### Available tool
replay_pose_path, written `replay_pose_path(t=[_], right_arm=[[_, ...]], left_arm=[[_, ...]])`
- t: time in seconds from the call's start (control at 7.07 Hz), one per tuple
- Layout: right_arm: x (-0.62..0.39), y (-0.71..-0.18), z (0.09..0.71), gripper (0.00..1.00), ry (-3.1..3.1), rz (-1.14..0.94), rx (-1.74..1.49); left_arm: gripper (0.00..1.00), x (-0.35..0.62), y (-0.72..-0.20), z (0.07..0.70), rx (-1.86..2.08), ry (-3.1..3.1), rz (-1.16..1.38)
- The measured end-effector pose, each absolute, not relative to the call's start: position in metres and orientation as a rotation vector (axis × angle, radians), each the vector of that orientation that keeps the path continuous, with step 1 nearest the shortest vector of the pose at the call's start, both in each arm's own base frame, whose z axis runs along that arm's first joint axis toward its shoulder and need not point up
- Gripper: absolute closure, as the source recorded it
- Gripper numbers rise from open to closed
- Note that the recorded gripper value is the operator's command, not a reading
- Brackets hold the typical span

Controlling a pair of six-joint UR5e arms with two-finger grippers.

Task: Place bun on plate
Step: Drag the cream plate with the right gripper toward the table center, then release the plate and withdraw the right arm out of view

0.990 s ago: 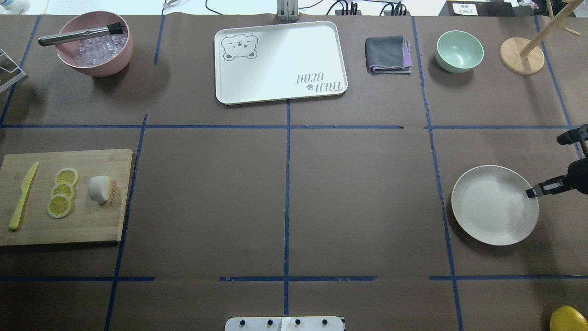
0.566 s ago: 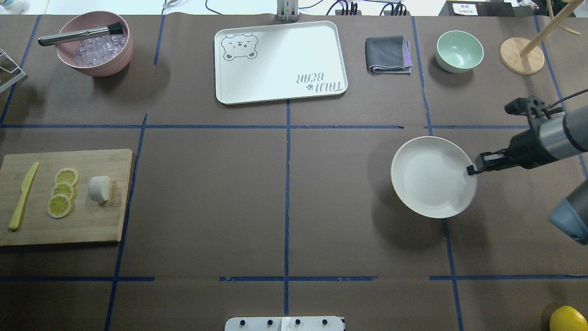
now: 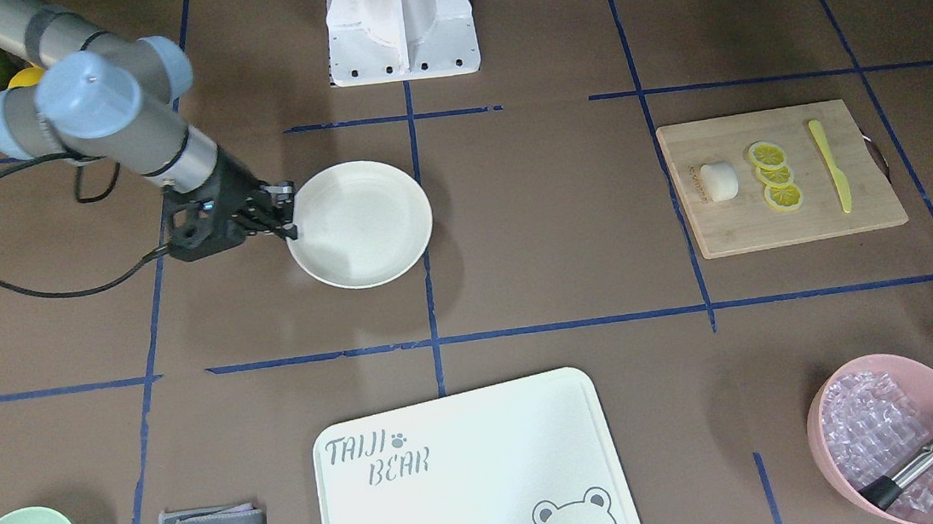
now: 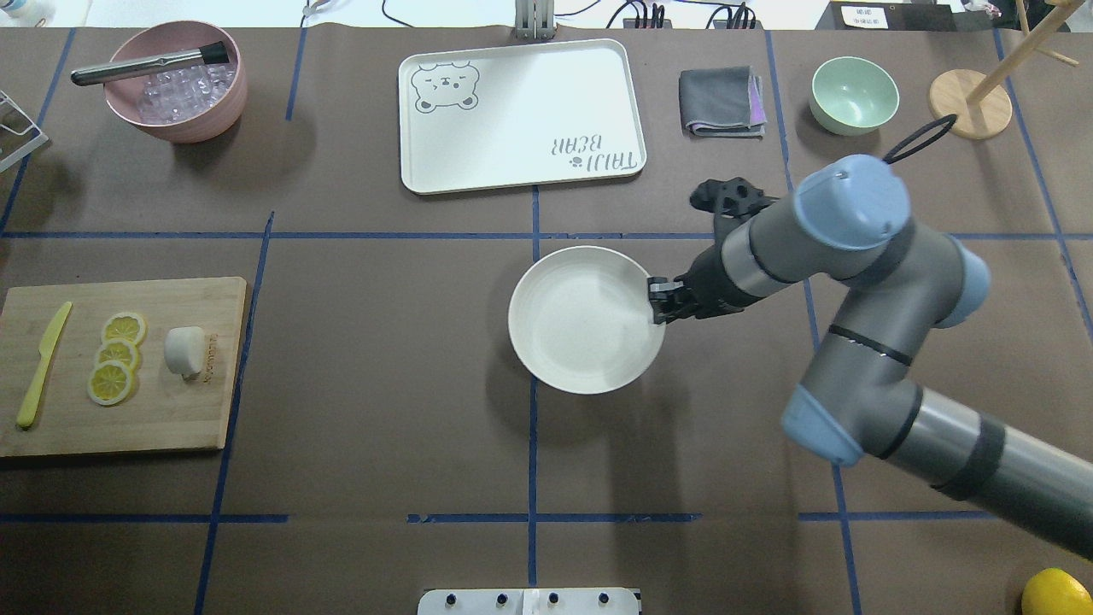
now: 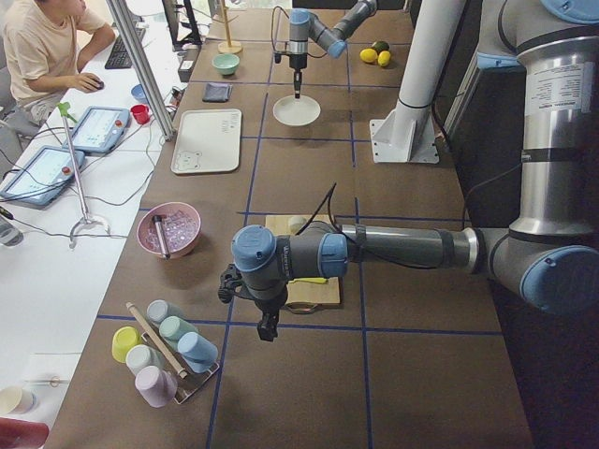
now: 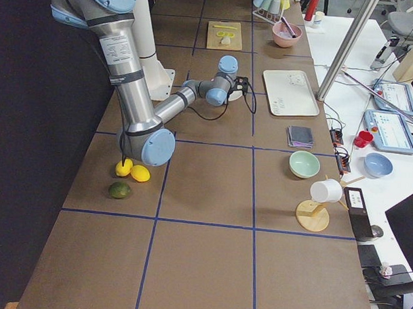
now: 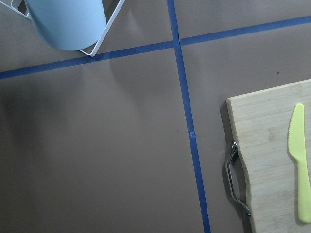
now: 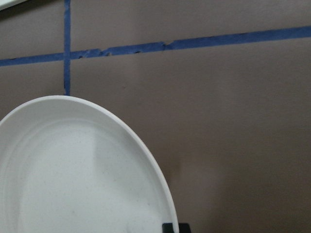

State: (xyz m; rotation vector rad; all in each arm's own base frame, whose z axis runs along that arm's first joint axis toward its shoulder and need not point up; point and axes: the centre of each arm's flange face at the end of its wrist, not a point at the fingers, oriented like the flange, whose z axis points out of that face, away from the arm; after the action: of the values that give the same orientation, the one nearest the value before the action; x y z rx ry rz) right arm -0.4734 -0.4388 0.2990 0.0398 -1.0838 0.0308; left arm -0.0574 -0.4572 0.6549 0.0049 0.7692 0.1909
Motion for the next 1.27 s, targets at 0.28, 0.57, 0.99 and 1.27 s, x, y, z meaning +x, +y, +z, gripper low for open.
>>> replay_pose_path(t=[0.28, 0.57, 0.99, 1.27], right_arm=[[-0.538, -0.419, 0.275, 0.35, -1.035, 0.07, 0.041], [-0.554, -0.409, 0.269, 0.01, -1.024, 0.076, 0.049], [-0.484, -0.446, 0.25, 0.0, -0.954, 0.108, 0.035], [-0.387, -0.501, 0.264, 0.0, -0.849, 0.019, 0.077]], left_arm=[[0.0, -0.057, -0.457, 0.655, 0.003, 0.769, 0.19], [0.0, -0.058, -0.456, 0.656, 0.001, 0.769, 0.189], [0.0, -0.057, -0.457, 0.655, 0.005, 0.769, 0.192], [0.0, -0.057, -0.463, 0.649, 0.018, 0.765, 0.198]])
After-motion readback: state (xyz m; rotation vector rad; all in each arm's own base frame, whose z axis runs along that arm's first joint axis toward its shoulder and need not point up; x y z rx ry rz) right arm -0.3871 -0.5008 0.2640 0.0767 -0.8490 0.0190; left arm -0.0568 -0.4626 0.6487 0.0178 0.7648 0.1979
